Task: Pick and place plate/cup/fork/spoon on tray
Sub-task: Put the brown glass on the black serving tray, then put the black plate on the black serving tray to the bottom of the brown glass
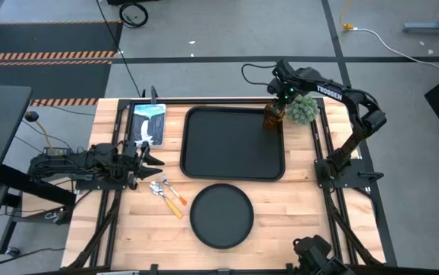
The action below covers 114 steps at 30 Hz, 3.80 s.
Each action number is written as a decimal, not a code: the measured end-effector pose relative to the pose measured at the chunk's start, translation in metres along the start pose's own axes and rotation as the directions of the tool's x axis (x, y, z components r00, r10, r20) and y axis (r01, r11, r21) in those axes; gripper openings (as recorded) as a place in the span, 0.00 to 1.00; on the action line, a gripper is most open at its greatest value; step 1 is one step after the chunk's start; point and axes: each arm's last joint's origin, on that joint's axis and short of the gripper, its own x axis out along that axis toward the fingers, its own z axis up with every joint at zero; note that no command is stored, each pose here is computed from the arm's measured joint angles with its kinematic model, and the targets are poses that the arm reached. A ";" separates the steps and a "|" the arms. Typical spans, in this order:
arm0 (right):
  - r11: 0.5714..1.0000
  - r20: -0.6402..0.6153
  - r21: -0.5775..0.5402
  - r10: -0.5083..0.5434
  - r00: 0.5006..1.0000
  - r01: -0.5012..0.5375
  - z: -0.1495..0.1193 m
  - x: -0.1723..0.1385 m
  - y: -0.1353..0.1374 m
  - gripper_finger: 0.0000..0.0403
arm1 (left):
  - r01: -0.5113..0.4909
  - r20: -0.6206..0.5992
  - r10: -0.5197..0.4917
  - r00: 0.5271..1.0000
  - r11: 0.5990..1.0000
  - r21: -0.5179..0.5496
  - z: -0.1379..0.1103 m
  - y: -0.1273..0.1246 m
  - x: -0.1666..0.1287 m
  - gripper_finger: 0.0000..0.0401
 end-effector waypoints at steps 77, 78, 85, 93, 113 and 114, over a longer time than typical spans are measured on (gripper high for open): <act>0.781 0.432 -0.426 0.620 0.655 -0.457 -0.185 -0.022 0.283 0.44 | -0.147 0.010 0.155 0.988 0.954 -0.261 -0.002 0.005 0.002 0.35; 0.780 0.428 -0.430 0.619 0.658 -0.454 -0.187 -0.022 0.283 0.44 | -0.151 0.004 0.158 0.987 0.953 -0.264 -0.002 0.005 0.003 0.35; 0.775 0.431 -0.445 0.624 0.651 -0.448 -0.192 -0.025 0.286 0.44 | -0.106 -0.063 0.091 0.994 0.938 -0.329 -0.006 0.004 0.011 0.35; 0.786 0.441 -0.462 0.605 0.662 -0.411 -0.194 -0.024 0.287 0.44 | -0.023 -0.123 -0.020 0.992 0.942 -0.334 -0.012 -0.009 0.027 0.35; 0.779 0.433 -0.468 0.613 0.661 -0.416 -0.204 -0.027 0.291 0.44 | -0.062 -0.286 -0.056 0.957 0.919 -0.388 -0.024 -0.037 0.056 0.35; 0.779 0.433 -0.469 0.613 0.661 -0.416 -0.204 -0.027 0.291 0.44 | -0.067 -0.297 -0.055 0.953 0.921 -0.384 -0.023 -0.039 0.058 0.35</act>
